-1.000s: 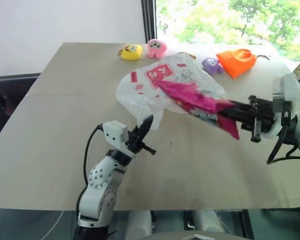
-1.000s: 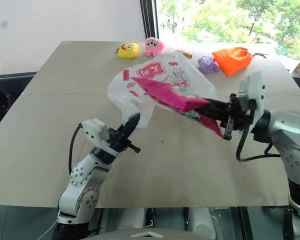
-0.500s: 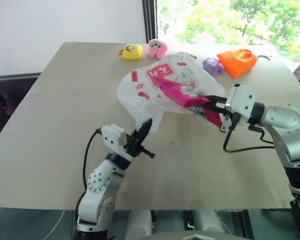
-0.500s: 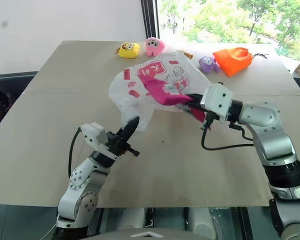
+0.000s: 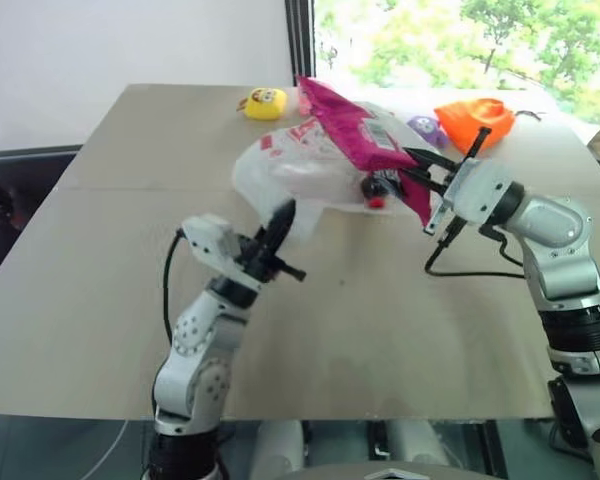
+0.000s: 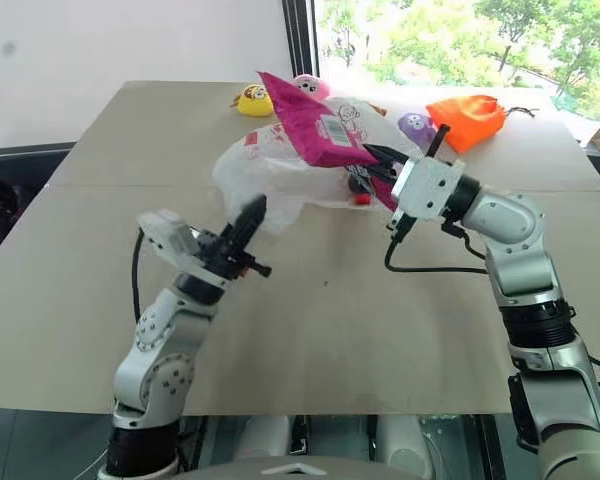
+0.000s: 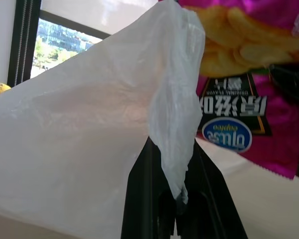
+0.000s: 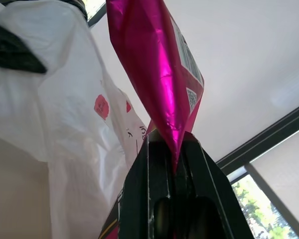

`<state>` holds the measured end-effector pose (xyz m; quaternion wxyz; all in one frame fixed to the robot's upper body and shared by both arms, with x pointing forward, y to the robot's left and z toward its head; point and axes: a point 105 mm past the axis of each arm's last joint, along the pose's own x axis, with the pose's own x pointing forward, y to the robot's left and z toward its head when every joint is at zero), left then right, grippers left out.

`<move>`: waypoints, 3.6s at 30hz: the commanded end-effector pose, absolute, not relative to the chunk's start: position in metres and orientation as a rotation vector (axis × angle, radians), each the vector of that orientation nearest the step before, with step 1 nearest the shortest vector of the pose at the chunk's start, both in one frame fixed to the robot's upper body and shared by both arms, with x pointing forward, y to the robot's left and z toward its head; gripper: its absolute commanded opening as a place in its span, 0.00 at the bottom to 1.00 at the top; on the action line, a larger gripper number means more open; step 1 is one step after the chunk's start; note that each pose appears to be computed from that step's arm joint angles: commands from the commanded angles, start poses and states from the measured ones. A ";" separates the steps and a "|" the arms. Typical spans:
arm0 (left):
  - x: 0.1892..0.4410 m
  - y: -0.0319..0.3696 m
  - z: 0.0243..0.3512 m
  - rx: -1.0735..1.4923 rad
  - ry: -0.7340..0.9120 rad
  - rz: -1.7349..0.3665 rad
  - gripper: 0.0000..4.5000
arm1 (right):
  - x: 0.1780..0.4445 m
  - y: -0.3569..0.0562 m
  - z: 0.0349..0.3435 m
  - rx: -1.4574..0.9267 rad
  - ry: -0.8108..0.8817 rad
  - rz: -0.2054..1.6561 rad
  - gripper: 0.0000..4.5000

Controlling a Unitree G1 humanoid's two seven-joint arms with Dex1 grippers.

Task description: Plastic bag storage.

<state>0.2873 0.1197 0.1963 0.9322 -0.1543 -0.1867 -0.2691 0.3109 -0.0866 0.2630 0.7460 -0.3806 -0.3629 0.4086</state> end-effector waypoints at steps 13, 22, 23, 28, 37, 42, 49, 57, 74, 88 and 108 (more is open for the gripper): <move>0.293 0.126 0.226 -0.376 -0.418 -0.597 0.00 | 0.318 -0.077 0.203 -1.268 -1.004 0.950 0.00; 0.288 0.122 0.218 -0.335 -0.394 -0.620 0.00 | 0.354 -0.086 0.206 -1.327 -0.930 0.764 0.00; 0.288 0.121 0.217 -0.331 -0.392 -0.623 0.00 | 0.360 -0.081 0.213 -1.327 -0.934 0.727 0.00; 0.290 0.119 0.214 -0.321 -0.382 -0.629 0.00 | 0.393 -0.047 0.216 -1.326 -0.818 0.701 0.00; 0.294 0.114 0.208 -0.334 -0.369 -0.637 0.00 | 0.436 -0.005 0.203 -1.247 -0.526 0.707 0.49; 0.295 0.122 0.206 -0.326 -0.365 -0.596 0.00 | 0.409 -0.020 0.177 -0.812 -0.337 0.930 0.98; 0.293 0.121 0.201 -0.329 -0.347 -0.583 0.00 | 0.321 -0.042 0.208 -0.489 -0.429 1.135 0.98; 0.295 0.121 0.199 -0.334 -0.338 -0.586 0.00 | 0.296 -0.088 0.245 -0.631 -0.696 0.644 0.98; 0.300 0.125 0.189 -0.322 -0.331 -0.567 0.00 | 0.344 -0.137 0.174 -0.412 -0.181 0.398 0.86; 0.335 0.150 0.212 -0.288 -0.351 -0.464 0.00 | 0.375 -0.158 0.245 0.208 -0.202 0.391 0.01; 0.415 0.202 0.425 -0.033 -0.668 -0.436 0.00 | 0.410 -0.176 0.452 0.422 -0.716 0.526 0.01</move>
